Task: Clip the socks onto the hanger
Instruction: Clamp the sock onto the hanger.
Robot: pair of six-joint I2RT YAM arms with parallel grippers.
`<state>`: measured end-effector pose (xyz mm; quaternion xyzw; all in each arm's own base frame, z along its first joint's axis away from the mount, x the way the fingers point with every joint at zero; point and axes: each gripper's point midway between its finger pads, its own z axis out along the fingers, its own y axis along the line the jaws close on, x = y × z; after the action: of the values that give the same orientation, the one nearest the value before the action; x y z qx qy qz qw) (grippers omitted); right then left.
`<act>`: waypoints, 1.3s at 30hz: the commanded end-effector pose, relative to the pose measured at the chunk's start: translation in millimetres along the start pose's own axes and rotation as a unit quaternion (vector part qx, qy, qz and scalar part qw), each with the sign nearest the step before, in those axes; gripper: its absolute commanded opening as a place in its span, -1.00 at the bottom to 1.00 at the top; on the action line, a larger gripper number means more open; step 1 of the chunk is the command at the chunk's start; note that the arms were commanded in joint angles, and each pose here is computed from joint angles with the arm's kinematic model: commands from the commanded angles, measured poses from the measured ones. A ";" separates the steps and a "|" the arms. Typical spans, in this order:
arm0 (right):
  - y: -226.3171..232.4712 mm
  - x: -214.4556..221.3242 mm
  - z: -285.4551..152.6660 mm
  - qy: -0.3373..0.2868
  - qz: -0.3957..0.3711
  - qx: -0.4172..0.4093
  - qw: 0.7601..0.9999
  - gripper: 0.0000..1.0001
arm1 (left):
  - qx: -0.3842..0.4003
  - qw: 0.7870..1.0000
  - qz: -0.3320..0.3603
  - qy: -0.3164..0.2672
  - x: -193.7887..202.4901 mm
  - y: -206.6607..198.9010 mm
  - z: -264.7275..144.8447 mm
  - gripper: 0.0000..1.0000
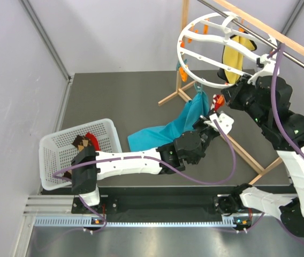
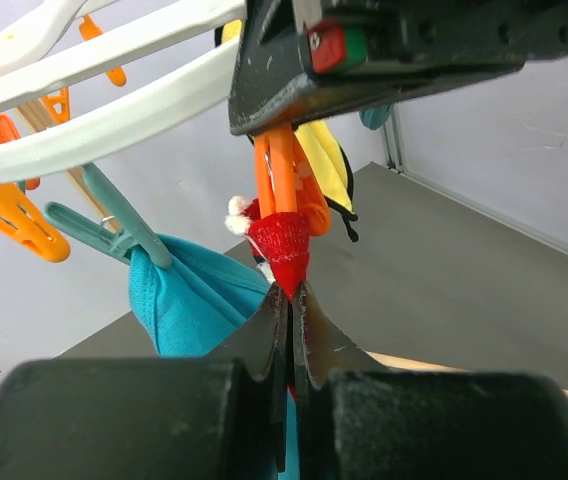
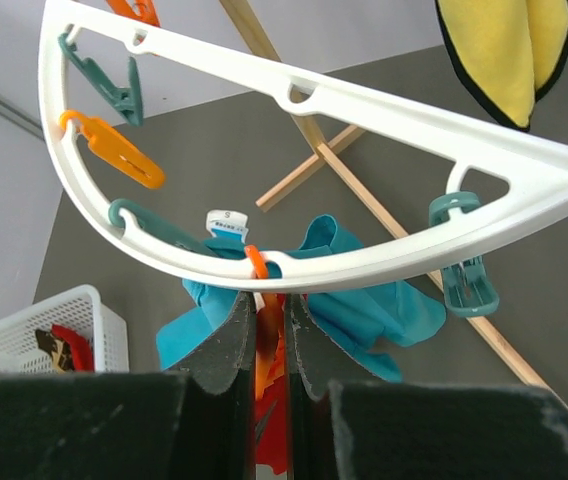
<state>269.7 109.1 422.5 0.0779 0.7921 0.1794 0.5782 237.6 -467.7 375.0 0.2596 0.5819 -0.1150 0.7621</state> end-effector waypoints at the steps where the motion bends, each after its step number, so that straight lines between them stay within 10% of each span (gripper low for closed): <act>1: -10.1 -0.1 0.2 -0.009 0.019 0.025 0.999 -1.00 | -0.027 0.998 -0.047 -0.040 -34.3 13.3 4.4 -1.00; 24: -6.3 -1.6 -4.9 -0.018 0.037 0.010 0.999 -0.64 | -0.020 0.997 -0.062 -0.044 -37.1 4.4 8.6 -1.00; 39: -3.4 -2.4 -18.4 -0.016 0.024 -0.010 1.000 0.49 | -0.048 0.995 -0.078 -0.031 -32.0 21.4 1.3 -1.00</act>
<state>260.6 105.0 417.6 0.1029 0.7886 0.1931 0.5747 240.4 -472.7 383.3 0.2272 0.5854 -0.1282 0.7677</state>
